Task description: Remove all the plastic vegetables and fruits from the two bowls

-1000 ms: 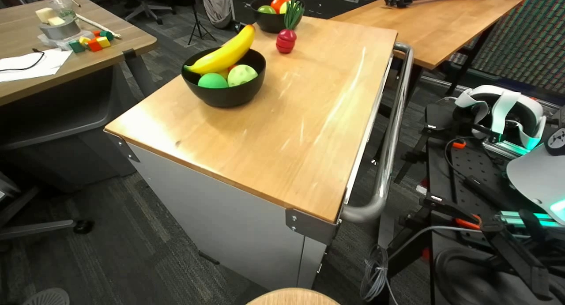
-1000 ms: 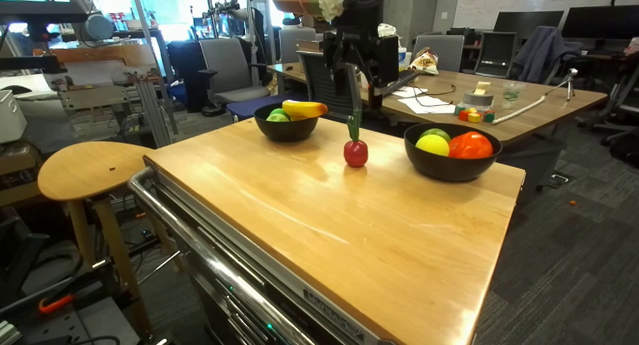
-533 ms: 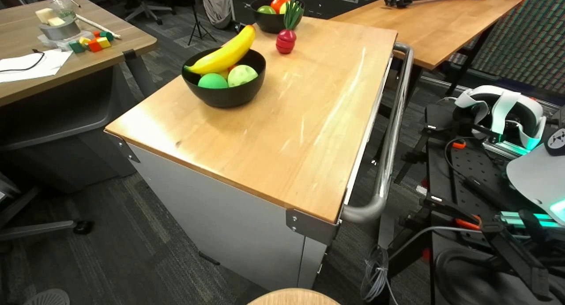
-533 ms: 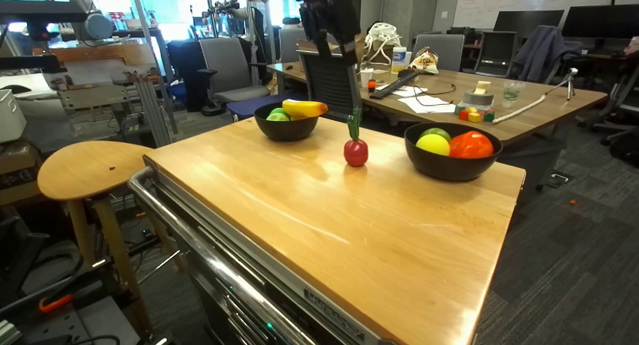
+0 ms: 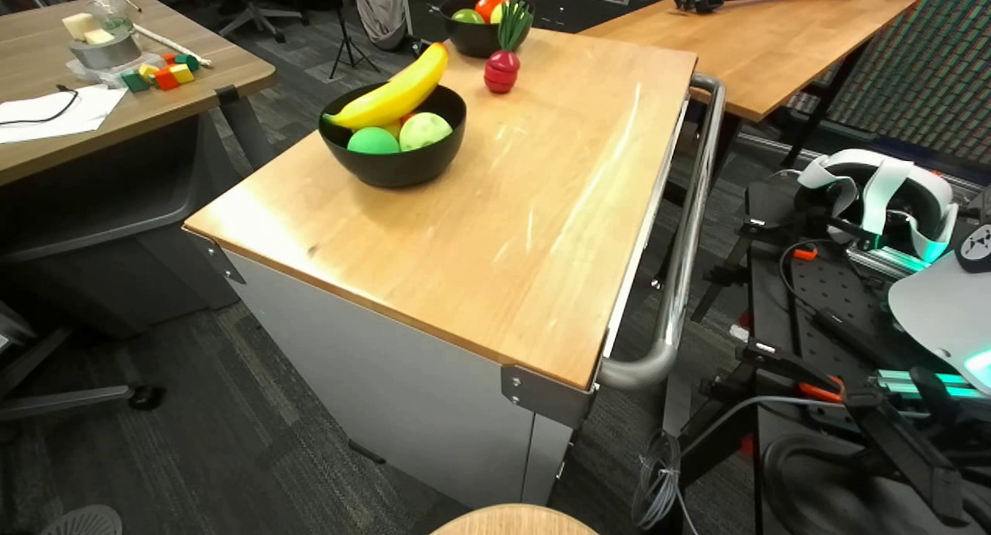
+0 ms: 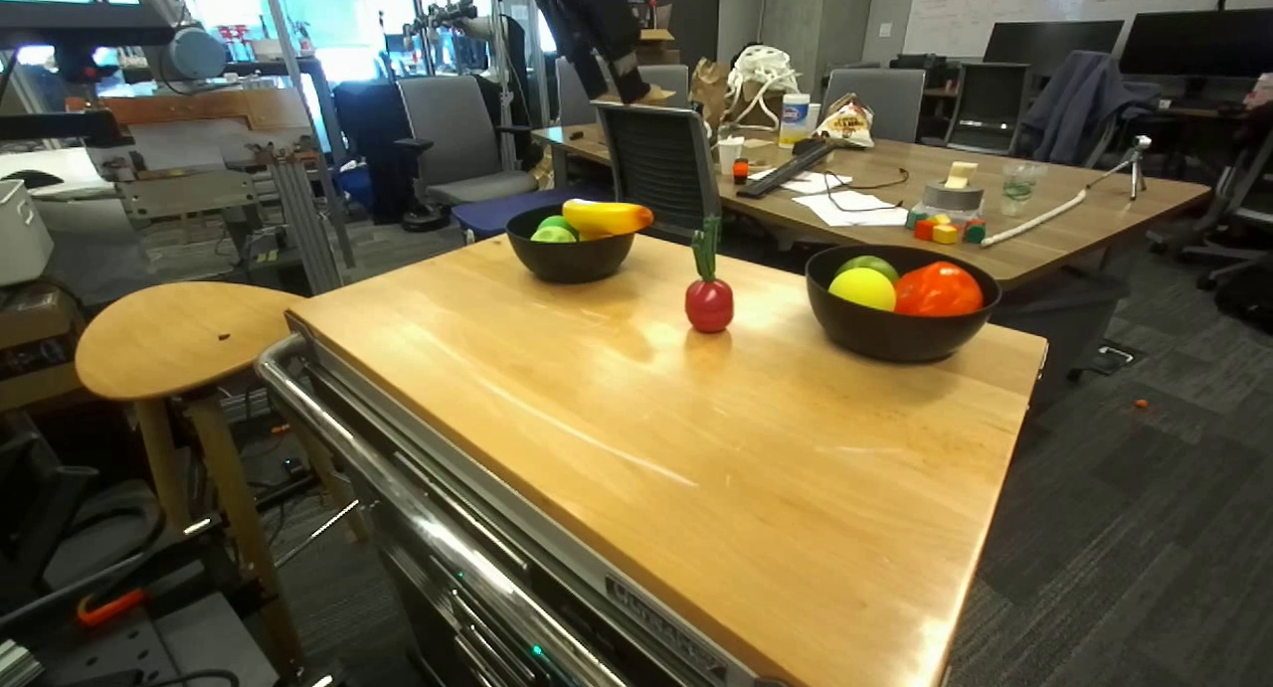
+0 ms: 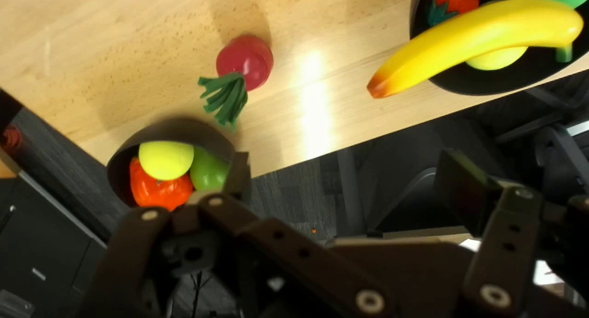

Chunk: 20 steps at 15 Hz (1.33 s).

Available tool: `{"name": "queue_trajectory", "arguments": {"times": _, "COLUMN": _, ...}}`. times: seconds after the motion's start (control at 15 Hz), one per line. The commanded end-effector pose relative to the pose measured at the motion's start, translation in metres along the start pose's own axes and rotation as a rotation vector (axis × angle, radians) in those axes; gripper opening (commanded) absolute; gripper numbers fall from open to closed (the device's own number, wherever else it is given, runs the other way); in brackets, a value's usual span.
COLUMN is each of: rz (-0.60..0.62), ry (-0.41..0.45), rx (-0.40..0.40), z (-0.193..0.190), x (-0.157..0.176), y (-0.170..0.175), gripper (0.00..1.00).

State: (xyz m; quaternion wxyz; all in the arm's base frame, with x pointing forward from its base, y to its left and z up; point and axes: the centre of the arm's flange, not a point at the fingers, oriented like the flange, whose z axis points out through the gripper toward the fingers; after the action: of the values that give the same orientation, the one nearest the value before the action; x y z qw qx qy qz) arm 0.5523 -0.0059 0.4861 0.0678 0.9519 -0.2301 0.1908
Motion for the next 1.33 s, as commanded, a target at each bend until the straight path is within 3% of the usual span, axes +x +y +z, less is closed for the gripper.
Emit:
{"name": "queue_trajectory", "arguments": {"times": 0.0, "rz": 0.153, "ry": -0.125, "rx": 0.065, "z": 0.016, "x": 0.021, "y": -0.017, "gripper": 1.00}}
{"name": "queue_trajectory", "arguments": {"times": 0.2, "rz": 0.247, "ry": -0.217, "rx": 0.166, "z": 0.022, "x": 0.030, "y": -0.043, "gripper": 1.00}}
{"name": "queue_trajectory", "arguments": {"times": 0.27, "rz": 0.240, "ry": -0.171, "rx": 0.160, "z": 0.020, "x": 0.029, "y": -0.053, "gripper": 1.00}}
{"name": "queue_trajectory", "arguments": {"times": 0.33, "rz": 0.203, "ry": -0.188, "rx": 0.137, "z": 0.028, "x": 0.013, "y": -0.030, "gripper": 1.00}}
{"name": "queue_trajectory", "arguments": {"times": 0.6, "rz": 0.218, "ry": -0.183, "rx": 0.147, "z": 0.027, "x": 0.018, "y": -0.047, "gripper": 1.00}}
{"name": "queue_trajectory", "arguments": {"times": 1.0, "rz": 0.369, "ry": -0.339, "rx": 0.233, "z": 0.058, "x": 0.019, "y": -0.066, "gripper": 1.00}}
{"name": "queue_trajectory", "arguments": {"times": 1.27, "rz": 0.398, "ry": -0.370, "rx": 0.201, "z": 0.076, "x": 0.012, "y": -0.079, "gripper": 1.00}}
